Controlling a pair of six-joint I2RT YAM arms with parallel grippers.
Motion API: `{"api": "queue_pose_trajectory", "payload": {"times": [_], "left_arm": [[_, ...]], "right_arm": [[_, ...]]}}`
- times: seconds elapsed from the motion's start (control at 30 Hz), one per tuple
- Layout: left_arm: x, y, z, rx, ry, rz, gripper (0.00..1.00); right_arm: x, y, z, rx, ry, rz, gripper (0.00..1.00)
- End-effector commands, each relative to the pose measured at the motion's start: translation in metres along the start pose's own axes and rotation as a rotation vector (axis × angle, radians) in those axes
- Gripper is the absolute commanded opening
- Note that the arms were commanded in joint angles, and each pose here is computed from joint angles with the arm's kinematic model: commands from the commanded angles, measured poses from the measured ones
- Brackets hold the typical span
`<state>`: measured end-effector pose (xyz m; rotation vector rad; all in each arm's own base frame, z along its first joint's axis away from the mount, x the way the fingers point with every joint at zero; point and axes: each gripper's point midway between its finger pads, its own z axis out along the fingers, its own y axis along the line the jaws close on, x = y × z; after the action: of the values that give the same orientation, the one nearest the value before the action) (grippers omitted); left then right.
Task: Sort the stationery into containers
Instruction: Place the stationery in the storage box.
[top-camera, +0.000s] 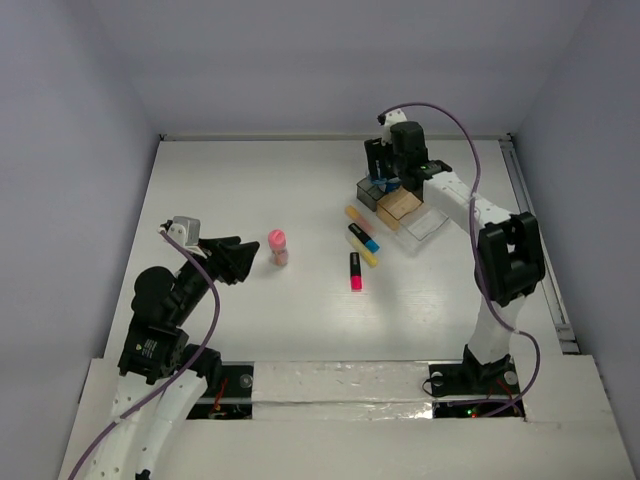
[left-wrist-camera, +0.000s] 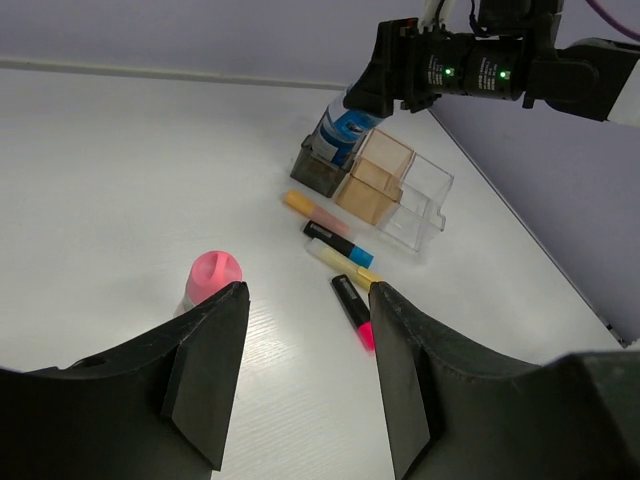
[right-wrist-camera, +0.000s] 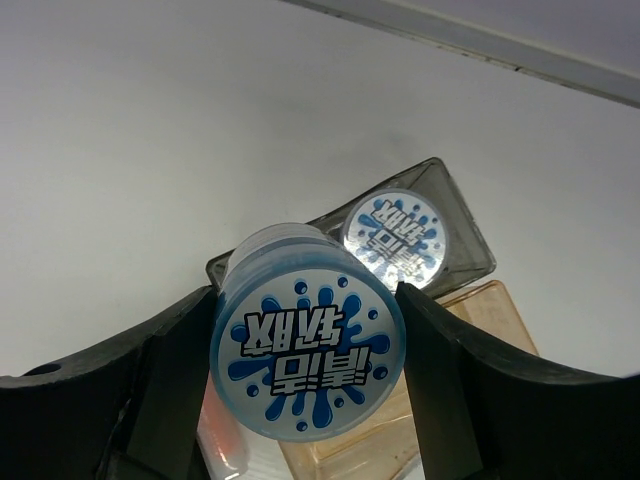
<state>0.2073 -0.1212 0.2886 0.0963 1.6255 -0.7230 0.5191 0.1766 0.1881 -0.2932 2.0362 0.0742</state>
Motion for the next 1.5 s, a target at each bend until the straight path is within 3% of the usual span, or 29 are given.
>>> {"api": "queue_pose_trajectory", "payload": {"times": [0.0,0.7,1.07,1.2,1.27,1.3,1.33,1.37,1.4,1.47], "left_arm": [[-0.006,-0.005,0.004,0.031,-0.024,0.006,0.48],[-0.007,-0.007,0.003,0.036,-0.030,0.008,0.48],[-0.008,-0.007,0.002,0.034,-0.036,0.009,0.48],[-0.008,-0.007,0.002,0.035,-0.034,0.009,0.48],[-0.007,-0.006,0.003,0.035,-0.030,0.008,0.48],[-0.008,-0.007,0.003,0.035,-0.030,0.008,0.48],[-0.008,-0.006,0.003,0.033,-0.033,0.008,0.48],[-0.009,-0.007,0.002,0.033,-0.036,0.011,0.47],[-0.010,-0.005,0.001,0.025,-0.041,0.011,0.43],[-0.013,-0.004,0.000,0.011,-0.052,0.011,0.16]], "right_arm": [[-0.018,0.010,0.006,-0.044,-0.059,0.027,0.52],[0.017,0.011,0.025,-0.029,0.071,0.017,0.60],[-0.004,0.012,0.020,-0.041,0.041,0.021,0.88],[-0.036,0.018,-0.006,-0.084,-0.052,0.103,0.91],[-0.046,0.030,-0.020,-0.155,-0.087,0.141,0.82],[-0.053,0.042,-0.034,-0.215,-0.128,0.174,0.70],[-0.054,0.063,-0.044,-0.299,-0.140,0.182,0.47],[-0.055,0.077,-0.053,-0.351,-0.156,0.196,0.05],[-0.048,0.093,-0.057,-0.406,-0.170,0.208,0.00],[-0.043,0.146,-0.082,-0.560,-0.184,0.164,0.00]]}}
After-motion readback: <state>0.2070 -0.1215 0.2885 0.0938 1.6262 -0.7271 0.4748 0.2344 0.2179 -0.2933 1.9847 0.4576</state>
